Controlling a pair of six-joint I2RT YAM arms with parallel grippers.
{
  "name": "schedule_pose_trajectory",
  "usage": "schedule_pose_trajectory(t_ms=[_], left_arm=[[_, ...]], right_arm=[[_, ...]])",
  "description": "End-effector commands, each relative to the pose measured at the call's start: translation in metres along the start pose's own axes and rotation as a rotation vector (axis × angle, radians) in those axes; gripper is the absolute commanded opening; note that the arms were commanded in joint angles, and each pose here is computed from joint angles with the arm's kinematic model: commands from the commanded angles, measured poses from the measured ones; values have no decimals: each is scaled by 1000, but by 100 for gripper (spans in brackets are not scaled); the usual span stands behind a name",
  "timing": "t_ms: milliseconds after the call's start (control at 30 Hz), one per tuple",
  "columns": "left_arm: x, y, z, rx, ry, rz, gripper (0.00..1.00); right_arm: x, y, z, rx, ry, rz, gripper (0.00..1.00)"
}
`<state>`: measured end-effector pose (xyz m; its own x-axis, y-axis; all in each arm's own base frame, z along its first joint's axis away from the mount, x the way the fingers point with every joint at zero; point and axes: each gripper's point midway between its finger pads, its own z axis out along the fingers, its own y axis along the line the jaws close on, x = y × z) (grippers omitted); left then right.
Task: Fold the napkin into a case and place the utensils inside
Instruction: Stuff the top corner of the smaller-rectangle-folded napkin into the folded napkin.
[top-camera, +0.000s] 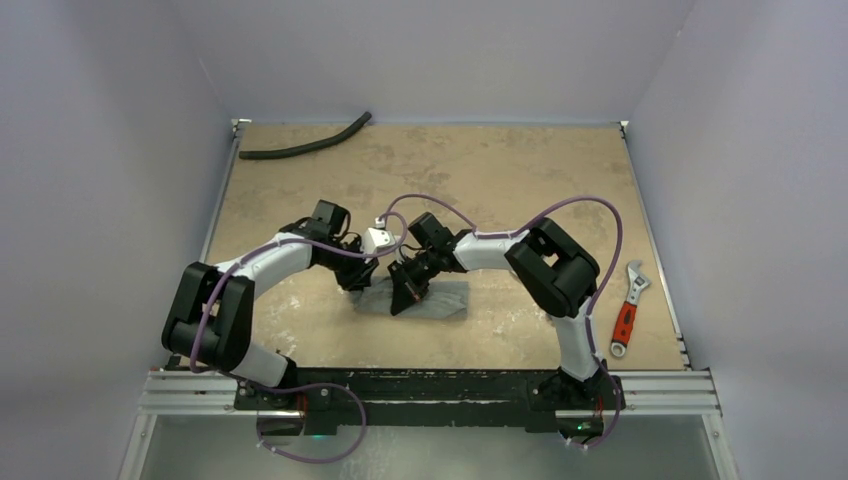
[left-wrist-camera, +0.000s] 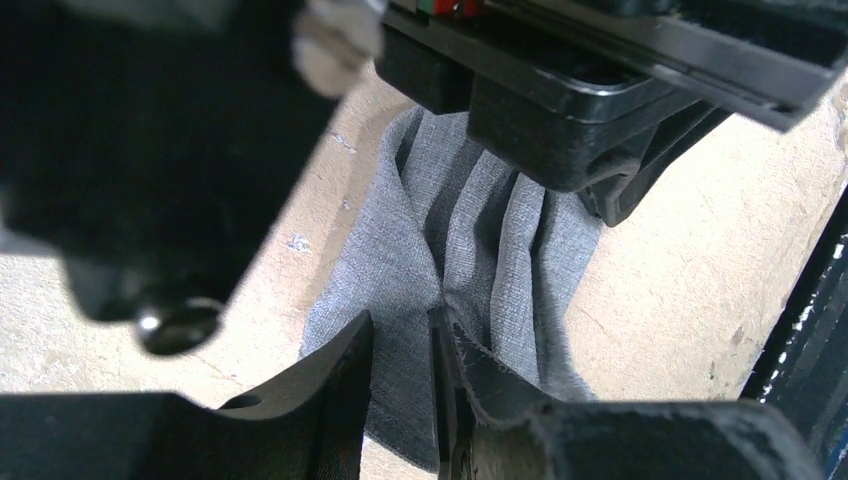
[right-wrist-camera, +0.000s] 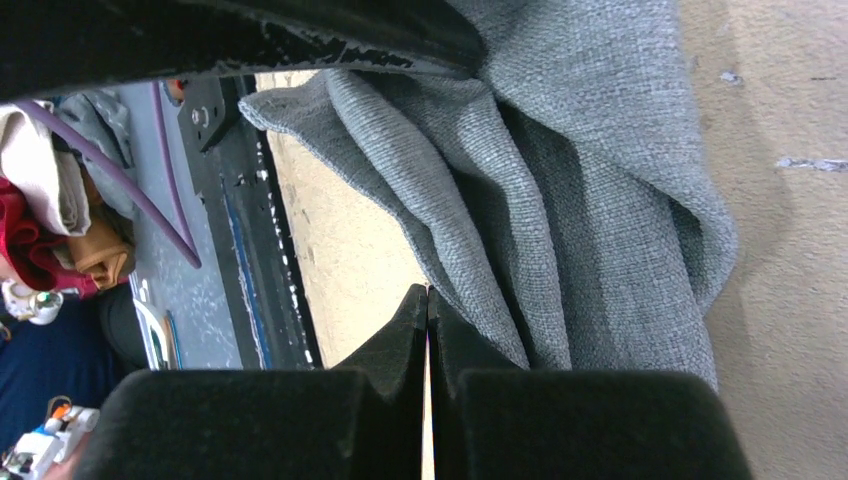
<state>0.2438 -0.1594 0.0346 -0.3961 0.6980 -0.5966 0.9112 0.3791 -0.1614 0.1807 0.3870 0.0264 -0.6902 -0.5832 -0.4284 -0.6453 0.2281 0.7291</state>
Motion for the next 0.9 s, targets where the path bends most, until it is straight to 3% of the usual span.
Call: schedule_pose_trajectory(t_ms=[0, 67, 167, 567, 867], left_arm=[[-1, -6, 3, 22, -4, 15, 25], [1, -2, 4, 0, 1, 13, 20], [1, 10, 2, -82, -1, -8, 0], [-7, 3, -6, -100, -40, -89, 0], [-6, 2, -8, -106, -44, -95, 0]], right_arm=[[-12, 0, -3, 45, -51, 22, 0], [-19, 3, -6, 54, -73, 34, 0], [-23, 12, -11, 42, -99, 31, 0], [-24, 9, -16, 33, -107, 123, 0], [-63, 10, -10, 44, -240, 177, 0]])
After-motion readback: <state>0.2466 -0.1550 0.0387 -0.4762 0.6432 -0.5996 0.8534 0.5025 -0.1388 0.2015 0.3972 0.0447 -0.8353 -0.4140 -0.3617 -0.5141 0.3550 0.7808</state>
